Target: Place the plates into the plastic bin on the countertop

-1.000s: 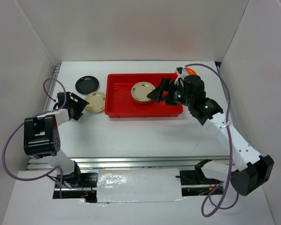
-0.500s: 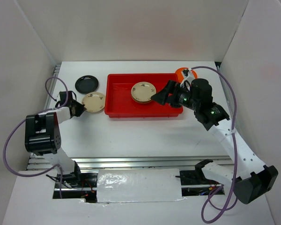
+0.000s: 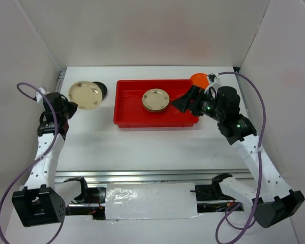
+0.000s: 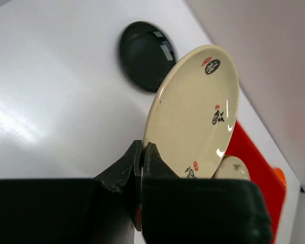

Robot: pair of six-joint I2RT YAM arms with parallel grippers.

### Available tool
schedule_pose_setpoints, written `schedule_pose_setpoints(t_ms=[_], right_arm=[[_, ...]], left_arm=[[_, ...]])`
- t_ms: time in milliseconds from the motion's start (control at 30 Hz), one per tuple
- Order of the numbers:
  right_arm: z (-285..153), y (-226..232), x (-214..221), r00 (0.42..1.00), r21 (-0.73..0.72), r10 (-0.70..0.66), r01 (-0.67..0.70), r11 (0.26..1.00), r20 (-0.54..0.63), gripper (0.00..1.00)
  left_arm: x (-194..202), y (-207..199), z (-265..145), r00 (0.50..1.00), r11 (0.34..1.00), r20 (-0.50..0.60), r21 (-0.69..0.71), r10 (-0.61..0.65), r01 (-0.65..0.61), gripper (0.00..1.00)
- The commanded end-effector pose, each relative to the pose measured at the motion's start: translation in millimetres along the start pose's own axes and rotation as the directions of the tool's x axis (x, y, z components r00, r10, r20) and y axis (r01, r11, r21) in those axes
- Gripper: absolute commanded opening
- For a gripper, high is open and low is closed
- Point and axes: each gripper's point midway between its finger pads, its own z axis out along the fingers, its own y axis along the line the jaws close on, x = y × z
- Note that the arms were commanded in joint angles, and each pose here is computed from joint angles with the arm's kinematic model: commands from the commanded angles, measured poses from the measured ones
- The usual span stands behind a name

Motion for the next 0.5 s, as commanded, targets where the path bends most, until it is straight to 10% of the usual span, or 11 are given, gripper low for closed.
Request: schedule_pose_setpoints(t_ms=[0, 300, 467], right_arm=[[-11, 1, -22, 0.997, 0.025, -0.021, 0.020, 0.999, 0.072, 1.00], [-20, -84, -50, 0.961, 0.200, 0.132, -0.183, 0.963, 0.245, 1.00], [-17, -111, -48, 0.962, 0.250, 0.148, -0.206, 0.946, 0.231, 1.00]], left_arm=[[-5, -67, -10, 0.994, 0.971, -0.041, 0.221, 0.100, -0.089, 0.00], [105, -232, 26, 0.872, 0.760, -0.320, 0.644, 0.371, -0.087, 0.00], [190, -251, 56, 0.782, 0.736, -0.442, 0.676, 0.440, -0.032, 0.00]])
